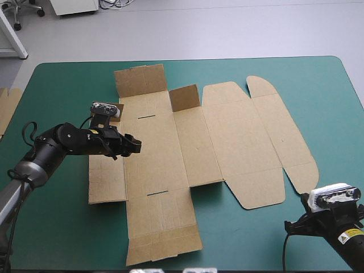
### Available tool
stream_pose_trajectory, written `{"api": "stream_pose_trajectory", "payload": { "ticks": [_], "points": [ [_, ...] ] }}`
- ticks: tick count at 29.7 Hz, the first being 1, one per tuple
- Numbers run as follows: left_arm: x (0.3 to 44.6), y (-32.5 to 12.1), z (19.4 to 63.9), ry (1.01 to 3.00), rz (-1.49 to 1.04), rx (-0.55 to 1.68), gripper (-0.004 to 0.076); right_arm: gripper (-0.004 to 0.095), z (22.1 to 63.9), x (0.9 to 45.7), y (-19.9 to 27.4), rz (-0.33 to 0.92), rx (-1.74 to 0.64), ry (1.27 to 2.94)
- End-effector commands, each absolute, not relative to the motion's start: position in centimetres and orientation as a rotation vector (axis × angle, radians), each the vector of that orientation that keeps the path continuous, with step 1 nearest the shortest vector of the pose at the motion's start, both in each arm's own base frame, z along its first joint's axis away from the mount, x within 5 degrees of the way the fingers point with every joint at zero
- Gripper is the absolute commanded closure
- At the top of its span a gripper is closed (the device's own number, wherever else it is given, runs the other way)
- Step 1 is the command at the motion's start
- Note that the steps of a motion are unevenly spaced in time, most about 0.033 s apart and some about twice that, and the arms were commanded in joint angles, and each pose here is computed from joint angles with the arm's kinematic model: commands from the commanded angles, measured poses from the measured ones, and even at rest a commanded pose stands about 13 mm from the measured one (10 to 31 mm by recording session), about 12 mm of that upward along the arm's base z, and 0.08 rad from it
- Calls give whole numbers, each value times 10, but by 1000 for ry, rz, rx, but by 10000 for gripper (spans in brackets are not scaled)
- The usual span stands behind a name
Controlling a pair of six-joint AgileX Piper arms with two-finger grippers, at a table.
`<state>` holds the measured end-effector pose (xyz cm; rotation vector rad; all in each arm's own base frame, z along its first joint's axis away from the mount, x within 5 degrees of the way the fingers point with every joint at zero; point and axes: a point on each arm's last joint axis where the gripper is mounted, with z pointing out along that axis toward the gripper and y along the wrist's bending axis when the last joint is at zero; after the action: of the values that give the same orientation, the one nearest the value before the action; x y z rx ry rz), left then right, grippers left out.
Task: Fold the box
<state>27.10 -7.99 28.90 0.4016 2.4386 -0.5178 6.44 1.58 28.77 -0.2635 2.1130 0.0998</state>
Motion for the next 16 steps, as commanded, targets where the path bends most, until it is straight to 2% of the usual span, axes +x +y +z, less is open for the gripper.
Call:
{"api": "stream_pose_trajectory", "payload": {
  "ticks": [1, 16],
  "points": [
    [275, -84, 305, 2356, -522, 388, 339, 925, 300, 68, 16, 99, -256, 2039],
    [280, -87, 299, 2363, -566, 363, 339, 925, 300, 68, 16, 99, -257, 2039]
  ]
}}
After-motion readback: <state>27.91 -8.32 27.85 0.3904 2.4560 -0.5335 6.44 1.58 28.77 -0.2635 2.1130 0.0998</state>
